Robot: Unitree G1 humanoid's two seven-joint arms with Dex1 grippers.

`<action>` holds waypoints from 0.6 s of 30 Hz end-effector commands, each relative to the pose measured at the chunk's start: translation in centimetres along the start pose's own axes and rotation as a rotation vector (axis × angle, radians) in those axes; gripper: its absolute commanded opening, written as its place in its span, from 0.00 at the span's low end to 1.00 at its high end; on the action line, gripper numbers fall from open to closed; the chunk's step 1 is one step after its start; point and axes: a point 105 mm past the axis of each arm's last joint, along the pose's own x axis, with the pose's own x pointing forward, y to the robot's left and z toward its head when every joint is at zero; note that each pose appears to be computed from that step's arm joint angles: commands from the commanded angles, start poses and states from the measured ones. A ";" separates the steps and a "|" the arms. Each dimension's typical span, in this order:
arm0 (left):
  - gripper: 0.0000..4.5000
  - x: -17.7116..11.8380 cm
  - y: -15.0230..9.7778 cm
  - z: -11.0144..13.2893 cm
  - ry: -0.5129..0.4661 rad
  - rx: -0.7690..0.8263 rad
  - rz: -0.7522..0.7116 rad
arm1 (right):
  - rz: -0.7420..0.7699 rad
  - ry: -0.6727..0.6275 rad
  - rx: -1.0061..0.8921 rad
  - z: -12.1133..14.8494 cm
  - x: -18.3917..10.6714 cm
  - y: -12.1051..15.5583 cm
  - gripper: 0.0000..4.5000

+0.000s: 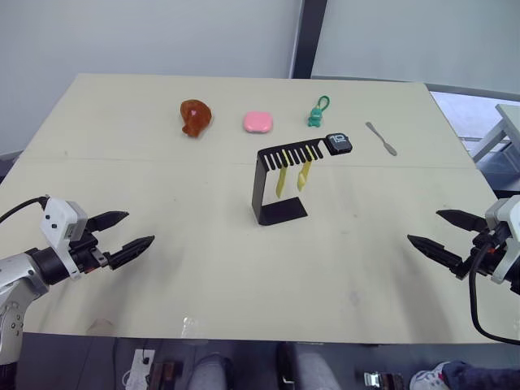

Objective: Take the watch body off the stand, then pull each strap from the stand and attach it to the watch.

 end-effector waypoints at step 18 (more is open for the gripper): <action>1.00 1.4 -0.5 1.5 -0.017 0.069 -0.022 | -0.070 -0.045 -0.095 1.8 0.8 0.0 1.00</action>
